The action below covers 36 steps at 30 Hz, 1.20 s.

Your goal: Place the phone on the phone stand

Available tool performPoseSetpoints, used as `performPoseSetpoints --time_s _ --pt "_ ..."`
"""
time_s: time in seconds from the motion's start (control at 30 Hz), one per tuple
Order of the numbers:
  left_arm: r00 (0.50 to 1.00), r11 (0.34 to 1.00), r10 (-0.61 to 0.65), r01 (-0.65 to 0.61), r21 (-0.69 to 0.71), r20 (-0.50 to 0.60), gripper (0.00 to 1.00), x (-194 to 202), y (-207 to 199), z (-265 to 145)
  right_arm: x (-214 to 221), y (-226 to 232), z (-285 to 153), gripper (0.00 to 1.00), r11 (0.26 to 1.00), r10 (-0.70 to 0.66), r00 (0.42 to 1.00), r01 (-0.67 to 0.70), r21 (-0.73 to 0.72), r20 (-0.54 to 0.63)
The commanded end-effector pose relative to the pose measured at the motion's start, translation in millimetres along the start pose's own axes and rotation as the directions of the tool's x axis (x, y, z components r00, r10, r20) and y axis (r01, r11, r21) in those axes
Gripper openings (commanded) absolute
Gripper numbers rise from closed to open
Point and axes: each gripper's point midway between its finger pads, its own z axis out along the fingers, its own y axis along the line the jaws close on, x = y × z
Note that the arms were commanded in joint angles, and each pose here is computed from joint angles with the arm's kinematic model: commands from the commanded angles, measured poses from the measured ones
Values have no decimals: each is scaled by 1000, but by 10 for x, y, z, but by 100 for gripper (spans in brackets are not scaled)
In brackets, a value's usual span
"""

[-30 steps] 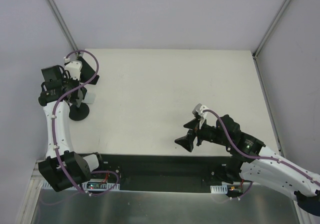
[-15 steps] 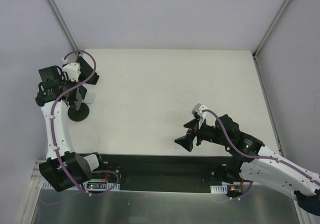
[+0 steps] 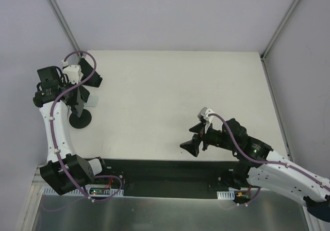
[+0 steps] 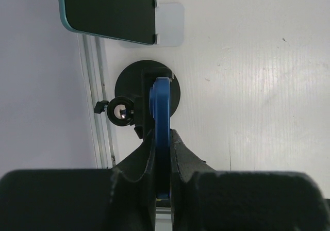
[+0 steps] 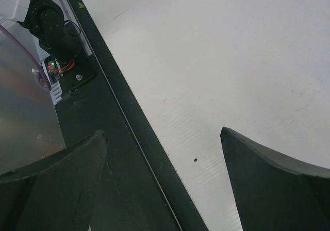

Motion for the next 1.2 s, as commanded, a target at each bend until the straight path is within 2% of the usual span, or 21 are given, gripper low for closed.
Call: performPoseSetpoints --time_s 0.0,0.13,0.27,0.3,0.4,0.5,0.6,0.73,0.83,0.9,0.93,1.1,1.17 --pt "994 999 28 -25 -24 102 0 -293 85 -158 -130 23 -12 93 1000 -27 998 27 -6 53" --pt "993 1000 11 -10 -6 119 0 -311 68 -121 -117 19 -5 93 1000 -27 998 27 -3 49" --pt "996 1000 -5 6 -11 84 0 -244 102 -31 -116 24 -5 93 1000 -27 999 27 -6 47" --pt "997 1000 -11 13 -15 82 13 -235 107 -21 -114 13 -5 93 1000 -28 999 28 -1 46" --pt "996 999 -32 36 -37 78 33 -199 142 14 -113 7 -2 94 1000 -28 999 28 2 45" --pt "996 997 -45 50 -64 79 43 -176 180 17 -111 14 -2 94 1000 -29 999 29 -2 45" --pt "995 995 -40 48 -82 89 46 -165 192 -6 -109 11 4 94 1000 -29 999 29 0 42" --pt "995 990 -43 54 -131 90 59 -116 246 -49 -100 4 12 94 1000 -28 999 28 2 38" --pt "994 983 -55 70 -168 96 63 -89 281 -96 -86 6 20 94 1000 -27 999 27 0 30" --pt "991 977 -69 90 -195 113 95 -103 308 -157 -88 2 23 94 1000 -27 999 27 2 30" --pt "988 974 -85 110 -198 131 99 -127 302 -191 -80 2 25 94 1000 -27 999 27 3 27" --pt "941 955 -161 224 -195 297 99 -383 215 -604 -71 -113 24 94 998 -27 999 26 65 24" --pt "886 954 -219 281 -99 408 99 -599 31 -854 -40 -241 -5 95 990 -21 1000 20 139 10"
